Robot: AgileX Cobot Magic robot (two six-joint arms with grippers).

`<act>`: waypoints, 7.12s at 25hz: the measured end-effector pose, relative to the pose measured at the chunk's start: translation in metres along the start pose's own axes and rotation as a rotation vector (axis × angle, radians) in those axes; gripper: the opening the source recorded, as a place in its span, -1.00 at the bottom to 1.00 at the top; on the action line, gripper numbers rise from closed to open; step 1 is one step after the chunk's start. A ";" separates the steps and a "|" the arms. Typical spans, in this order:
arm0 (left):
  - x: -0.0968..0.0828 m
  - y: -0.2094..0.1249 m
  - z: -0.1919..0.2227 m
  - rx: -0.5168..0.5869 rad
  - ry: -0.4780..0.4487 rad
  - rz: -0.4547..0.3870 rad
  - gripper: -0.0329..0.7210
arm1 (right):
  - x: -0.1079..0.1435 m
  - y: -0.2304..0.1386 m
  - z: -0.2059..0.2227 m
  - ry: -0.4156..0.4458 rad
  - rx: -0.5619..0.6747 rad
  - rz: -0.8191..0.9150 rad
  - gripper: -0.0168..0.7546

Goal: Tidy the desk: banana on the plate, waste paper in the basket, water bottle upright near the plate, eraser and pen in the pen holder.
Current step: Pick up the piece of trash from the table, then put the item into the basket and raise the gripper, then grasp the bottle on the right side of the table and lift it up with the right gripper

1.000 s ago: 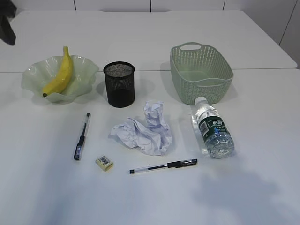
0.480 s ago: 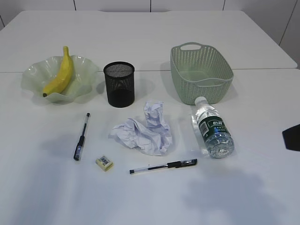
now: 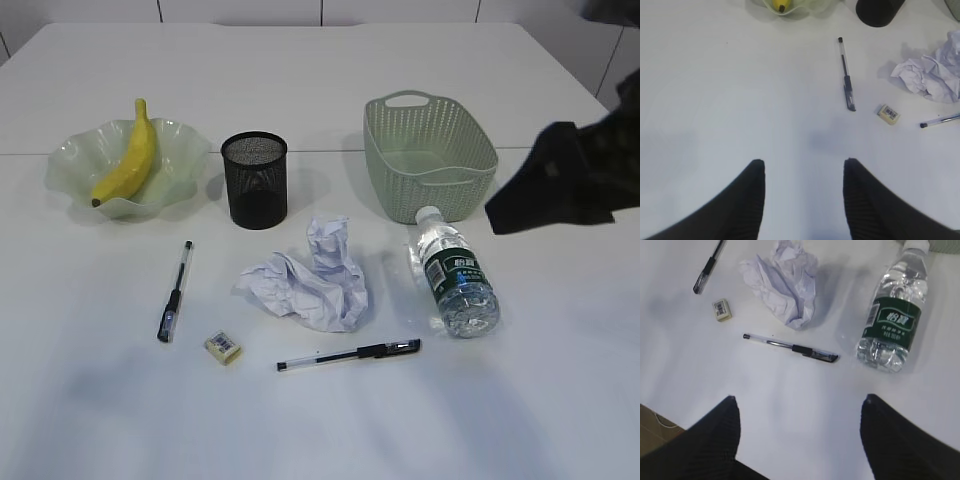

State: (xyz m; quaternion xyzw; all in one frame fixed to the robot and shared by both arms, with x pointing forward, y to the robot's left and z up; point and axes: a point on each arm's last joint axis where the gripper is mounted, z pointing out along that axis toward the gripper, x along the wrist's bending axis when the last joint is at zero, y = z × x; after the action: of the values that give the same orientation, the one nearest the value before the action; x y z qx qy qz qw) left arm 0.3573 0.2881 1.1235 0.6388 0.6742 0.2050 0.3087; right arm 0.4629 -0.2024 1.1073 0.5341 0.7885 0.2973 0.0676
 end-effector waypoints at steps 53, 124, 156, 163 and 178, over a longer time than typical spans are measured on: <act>0.000 -0.008 -0.010 0.012 -0.005 0.001 0.01 | -0.002 0.108 0.231 0.046 0.240 -0.316 0.67; 0.000 -0.008 -0.010 0.002 -0.006 0.001 -0.04 | -0.148 0.196 0.165 -0.313 -0.221 0.146 -0.88; -0.002 -0.007 -0.010 -0.009 -0.024 -0.008 -0.04 | -0.156 0.188 0.186 -0.326 -0.151 0.233 0.00; -0.002 -0.007 -0.010 -0.009 -0.025 -0.008 -0.04 | -0.147 0.183 0.163 -0.320 -0.063 0.273 0.00; -0.002 -0.007 -0.010 -0.009 -0.026 -0.009 -0.04 | -0.111 0.181 0.090 -0.304 0.028 0.246 0.00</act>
State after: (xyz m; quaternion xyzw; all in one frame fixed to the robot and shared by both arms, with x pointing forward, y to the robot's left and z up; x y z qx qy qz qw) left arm 0.3459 0.2864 1.1265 0.6369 0.6721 0.1983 0.3213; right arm 0.6931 -0.2187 1.1083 0.6663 0.7019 0.2083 0.1417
